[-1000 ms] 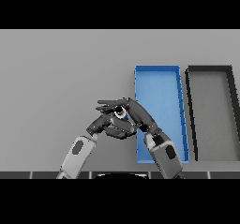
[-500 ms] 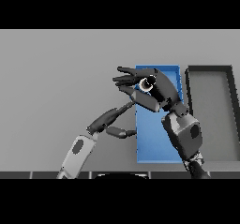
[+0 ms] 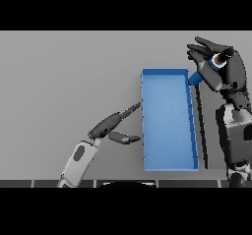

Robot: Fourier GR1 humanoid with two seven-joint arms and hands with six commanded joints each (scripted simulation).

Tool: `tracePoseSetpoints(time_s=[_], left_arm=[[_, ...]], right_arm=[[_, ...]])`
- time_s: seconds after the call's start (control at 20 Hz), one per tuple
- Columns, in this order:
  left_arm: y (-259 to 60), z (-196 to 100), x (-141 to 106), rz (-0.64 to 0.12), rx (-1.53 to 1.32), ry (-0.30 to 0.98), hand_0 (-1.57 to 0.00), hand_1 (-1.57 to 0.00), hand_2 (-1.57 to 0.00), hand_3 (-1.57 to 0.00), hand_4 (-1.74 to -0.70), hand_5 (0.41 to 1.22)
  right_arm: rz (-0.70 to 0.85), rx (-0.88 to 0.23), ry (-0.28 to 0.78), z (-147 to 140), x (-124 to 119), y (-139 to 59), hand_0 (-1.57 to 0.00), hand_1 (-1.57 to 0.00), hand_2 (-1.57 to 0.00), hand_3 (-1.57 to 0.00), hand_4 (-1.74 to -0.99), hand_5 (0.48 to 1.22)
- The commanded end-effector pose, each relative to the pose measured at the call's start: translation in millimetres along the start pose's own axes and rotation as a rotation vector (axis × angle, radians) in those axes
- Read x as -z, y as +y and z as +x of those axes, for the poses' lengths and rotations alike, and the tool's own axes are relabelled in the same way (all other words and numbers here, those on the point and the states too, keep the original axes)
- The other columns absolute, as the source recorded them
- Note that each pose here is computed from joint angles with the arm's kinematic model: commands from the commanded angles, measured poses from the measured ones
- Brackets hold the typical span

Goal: Pick up the blue pipe and place it into the blue bin.

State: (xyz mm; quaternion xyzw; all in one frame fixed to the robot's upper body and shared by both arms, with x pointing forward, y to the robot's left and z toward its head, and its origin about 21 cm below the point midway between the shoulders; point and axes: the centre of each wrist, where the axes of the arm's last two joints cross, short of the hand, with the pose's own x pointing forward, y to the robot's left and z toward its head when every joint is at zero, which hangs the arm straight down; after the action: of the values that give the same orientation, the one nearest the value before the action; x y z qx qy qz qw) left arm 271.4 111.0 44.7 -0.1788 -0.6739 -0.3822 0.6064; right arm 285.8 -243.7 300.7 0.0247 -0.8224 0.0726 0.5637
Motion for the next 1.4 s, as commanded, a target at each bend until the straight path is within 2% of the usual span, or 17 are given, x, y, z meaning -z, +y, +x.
tracePoseSetpoints(time_s=[0.0,0.1,0.3,0.55,0.8,0.85,1.0,1.05,1.1,1.2,1.3,1.35], left_arm=[[-1.0,1.7,1.7,0.002,0.000,-0.004,0.00,0.00,0.00,0.00,-0.87,0.413],[-1.8,1.7,2.2,-0.005,0.005,-0.015,0.00,0.00,0.00,0.00,-0.87,0.418],[-4.6,-0.5,-1.0,-0.015,-0.007,-0.006,0.00,0.00,0.00,0.00,-0.87,0.421],[-6.9,0.9,-5.7,-0.007,-0.025,-0.004,0.00,0.00,0.00,0.00,-0.88,0.427],[-8.2,1.9,-5.8,-0.005,-0.016,0.000,0.00,0.00,0.00,0.00,-0.89,0.422],[-8.7,3.2,-4.8,-0.009,-0.012,0.001,0.00,0.00,0.00,0.00,-0.89,0.420],[-7.6,4.4,-8.5,-0.010,-0.009,-0.004,0.00,0.00,0.00,0.00,-0.88,0.421],[-8.5,3.3,-7.8,-0.012,-0.010,0.005,0.00,0.00,0.00,0.00,-0.88,0.421],[-10.4,3.5,-6.8,-0.012,-0.007,0.005,0.00,0.00,0.00,0.00,-0.88,0.421],[-10.2,4.4,-5.2,-0.015,-0.007,0.007,0.00,0.00,0.00,0.00,-0.88,0.422],[-9.9,4.3,-5.4,-0.014,-0.006,0.007,0.00,0.00,0.00,0.00,-0.88,0.427],[-9.6,4.2,-5.7,-0.014,-0.007,0.005,0.00,0.00,0.00,0.00,-0.88,0.428]], right_arm=[[-0.027,0.010,0.032,-9.2,-6.0,-8.5,-1.57,-1.57,-1.57,-1.57,-1.741,1.221],[-0.085,0.027,0.101,-27.7,-23.5,-19.7,-1.57,-1.57,-1.57,-1.57,-1.741,1.221],[-0.147,0.044,0.237,-61.9,-57.2,-27.5,-1.57,-1.57,-1.57,-1.57,-1.741,1.221],[-0.247,0.085,0.430,-99.5,-102.3,-19.5,-1.57,-1.57,-1.57,-1.57,-1.741,1.221],[-0.368,0.065,0.626,-126.6,-129.0,-6.0,-1.57,-1.57,-1.57,-1.52,-1.741,1.221],[-0.382,0.055,0.662,-130.4,-131.3,-5.4,-1.57,-1.57,-1.57,-1.26,-1.741,1.221],[-0.412,0.012,0.783,-147.8,-140.3,2.7,-1.57,-1.57,-1.57,-0.91,-1.741,1.221],[-0.428,0.008,0.829,-153.5,-140.1,3.7,-1.57,-1.55,-1.57,-0.85,-1.741,1.221],[-0.425,0.003,0.862,-157.1,-141.2,4.9,-1.46,-1.34,-1.34,-0.79,-1.678,1.221],[-0.418,-0.009,0.916,-160.8,-141.9,1.2,-0.94,-0.85,-0.86,-0.50,-1.503,1.221],[-0.378,-0.030,0.934,-161.5,-142.7,0.8,-0.60,-0.55,-0.55,-0.32,-1.337,1.221],[-0.348,-0.049,0.958,-162.6,-142.5,0.7,-0.48,-0.44,-0.44,-0.26,-1.275,1.186]])
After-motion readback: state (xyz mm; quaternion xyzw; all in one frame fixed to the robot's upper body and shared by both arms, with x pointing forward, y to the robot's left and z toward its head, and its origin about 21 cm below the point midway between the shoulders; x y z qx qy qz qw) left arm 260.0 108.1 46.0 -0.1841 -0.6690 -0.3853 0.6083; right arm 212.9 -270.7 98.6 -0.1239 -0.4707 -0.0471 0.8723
